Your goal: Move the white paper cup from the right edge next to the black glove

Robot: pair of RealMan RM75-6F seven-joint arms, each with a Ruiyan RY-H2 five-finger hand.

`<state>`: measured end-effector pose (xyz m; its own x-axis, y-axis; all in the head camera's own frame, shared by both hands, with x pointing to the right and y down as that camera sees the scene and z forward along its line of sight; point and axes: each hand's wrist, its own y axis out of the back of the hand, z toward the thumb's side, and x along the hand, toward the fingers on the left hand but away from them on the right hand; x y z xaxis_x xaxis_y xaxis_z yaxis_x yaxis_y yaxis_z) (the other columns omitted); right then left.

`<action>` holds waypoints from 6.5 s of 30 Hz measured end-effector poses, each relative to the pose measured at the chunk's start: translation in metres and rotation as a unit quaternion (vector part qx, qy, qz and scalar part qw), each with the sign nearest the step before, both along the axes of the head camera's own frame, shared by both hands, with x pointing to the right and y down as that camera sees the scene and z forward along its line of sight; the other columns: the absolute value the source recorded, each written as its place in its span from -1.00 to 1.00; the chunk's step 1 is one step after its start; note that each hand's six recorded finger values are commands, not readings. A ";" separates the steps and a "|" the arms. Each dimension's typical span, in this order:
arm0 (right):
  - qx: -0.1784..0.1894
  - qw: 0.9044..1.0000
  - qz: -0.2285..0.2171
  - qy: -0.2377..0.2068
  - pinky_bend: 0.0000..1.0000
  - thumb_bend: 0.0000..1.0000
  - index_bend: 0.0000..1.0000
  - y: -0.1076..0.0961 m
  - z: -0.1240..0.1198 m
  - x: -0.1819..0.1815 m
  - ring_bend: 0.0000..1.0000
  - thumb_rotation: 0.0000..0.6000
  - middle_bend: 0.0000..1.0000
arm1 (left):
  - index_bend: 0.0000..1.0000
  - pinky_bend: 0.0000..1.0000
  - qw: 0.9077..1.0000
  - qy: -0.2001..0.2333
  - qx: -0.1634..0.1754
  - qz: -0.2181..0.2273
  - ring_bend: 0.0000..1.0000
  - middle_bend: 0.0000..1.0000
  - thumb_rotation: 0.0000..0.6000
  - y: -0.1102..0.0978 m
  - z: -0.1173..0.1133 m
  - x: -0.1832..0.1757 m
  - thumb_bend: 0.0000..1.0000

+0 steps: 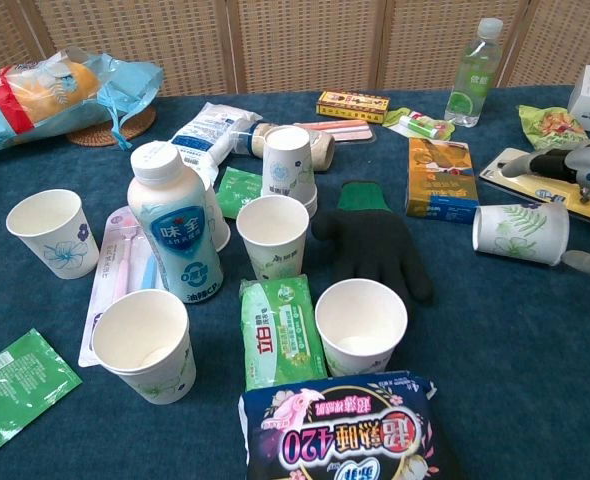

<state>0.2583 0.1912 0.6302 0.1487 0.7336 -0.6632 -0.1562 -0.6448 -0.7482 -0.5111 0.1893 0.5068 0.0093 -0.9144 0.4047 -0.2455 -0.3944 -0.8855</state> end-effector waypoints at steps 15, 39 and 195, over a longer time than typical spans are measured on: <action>-0.004 0.999 0.008 0.032 -1.00 -0.26 -0.96 -0.001 0.005 -0.007 -1.00 0.95 -1.00 | -1.00 -0.97 1.000 0.004 -0.001 0.000 -0.88 -0.89 1.00 -0.003 0.003 0.000 -0.17; -0.011 1.000 -0.019 0.020 -1.00 -0.26 -0.90 -0.006 0.006 -0.012 -1.00 0.92 -1.00 | -1.00 -0.97 1.000 0.005 -0.002 0.000 -0.88 -0.89 1.00 -0.001 0.005 0.001 -0.16; -0.047 0.998 0.005 0.042 -1.00 -0.21 -0.22 -0.025 0.047 0.035 -1.00 1.00 -1.00 | -1.00 -0.97 1.000 0.007 0.017 -0.003 -0.88 -0.90 1.00 0.005 -0.010 0.001 -0.18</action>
<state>0.2937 0.1664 0.6770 0.0832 0.6683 -0.7392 -0.2097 -0.7135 -0.6686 -0.5097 0.1939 0.4968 0.0082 -0.9275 0.3738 -0.2600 -0.3630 -0.8948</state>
